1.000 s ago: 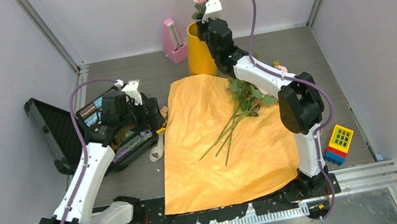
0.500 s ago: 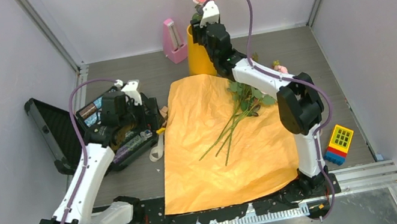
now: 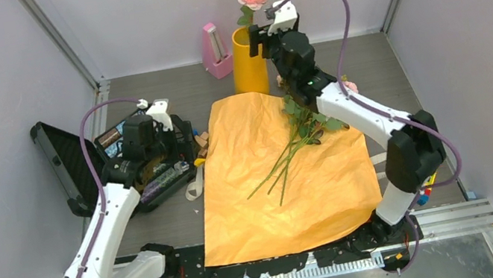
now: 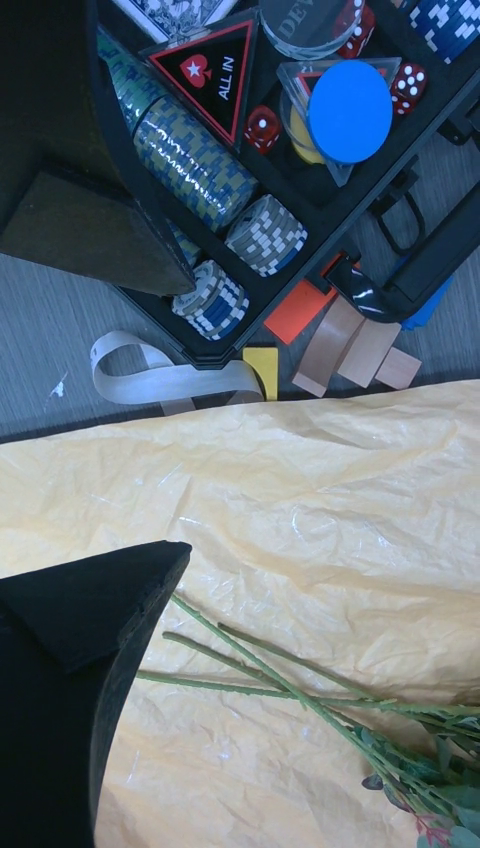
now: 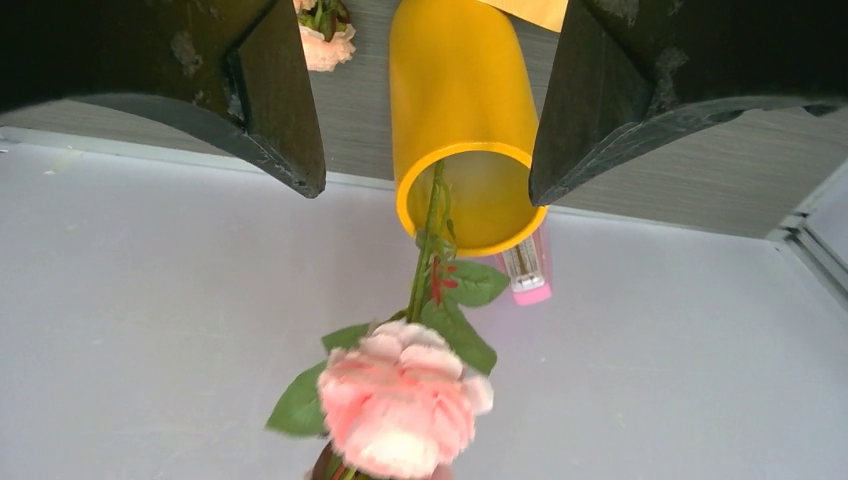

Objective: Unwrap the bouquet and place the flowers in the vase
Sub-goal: Insert the fake flower into the vase, then pick up the fake flower from the wrapping paper.

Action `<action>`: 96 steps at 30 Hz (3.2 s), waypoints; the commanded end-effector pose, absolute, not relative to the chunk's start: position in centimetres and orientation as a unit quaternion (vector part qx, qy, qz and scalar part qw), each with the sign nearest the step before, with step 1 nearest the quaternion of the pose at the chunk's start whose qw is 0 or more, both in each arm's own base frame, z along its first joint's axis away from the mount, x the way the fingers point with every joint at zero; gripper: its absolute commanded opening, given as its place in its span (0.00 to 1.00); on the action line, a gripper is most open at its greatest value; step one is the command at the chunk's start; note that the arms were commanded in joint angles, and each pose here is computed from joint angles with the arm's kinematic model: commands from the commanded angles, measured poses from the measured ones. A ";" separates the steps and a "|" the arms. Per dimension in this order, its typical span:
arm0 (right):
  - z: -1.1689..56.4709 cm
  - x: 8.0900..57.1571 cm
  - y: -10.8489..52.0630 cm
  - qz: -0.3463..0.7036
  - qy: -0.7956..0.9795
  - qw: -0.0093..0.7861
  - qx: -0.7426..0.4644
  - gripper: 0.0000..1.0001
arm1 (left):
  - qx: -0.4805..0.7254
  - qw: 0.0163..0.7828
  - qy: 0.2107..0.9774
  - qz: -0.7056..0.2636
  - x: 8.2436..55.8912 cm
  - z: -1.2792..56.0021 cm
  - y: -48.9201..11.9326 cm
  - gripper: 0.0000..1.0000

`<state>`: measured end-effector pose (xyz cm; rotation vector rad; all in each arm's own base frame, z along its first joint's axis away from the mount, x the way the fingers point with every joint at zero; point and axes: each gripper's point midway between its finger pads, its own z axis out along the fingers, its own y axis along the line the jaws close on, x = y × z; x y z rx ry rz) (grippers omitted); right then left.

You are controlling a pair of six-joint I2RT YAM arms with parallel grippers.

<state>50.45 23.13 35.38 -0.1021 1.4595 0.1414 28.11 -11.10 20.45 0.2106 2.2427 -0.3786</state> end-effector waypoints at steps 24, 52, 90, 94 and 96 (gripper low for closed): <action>31.2 33.1 12.7 0.112 0.807 0.554 0.174 0.74 | 0.085 0.449 0.878 -0.143 28.6 21.9 -10.8 0.96; 9.8 34.6 10.6 0.130 0.812 0.410 0.394 0.44 | 0.084 0.445 0.881 -0.139 28.6 21.5 -10.7 0.96; 11.4 39.6 7.5 0.136 0.777 0.466 0.401 0.05 | 0.085 0.436 0.887 -0.126 28.9 20.7 -10.4 0.95; 13.6 38.0 6.5 0.132 0.764 0.477 0.413 0.03 | 0.086 0.436 0.886 -0.130 28.9 20.8 -10.5 0.95; 14.6 37.5 6.1 0.132 0.757 0.486 0.416 0.03 | 0.087 0.436 0.886 -0.132 28.9 20.8 -10.6 0.95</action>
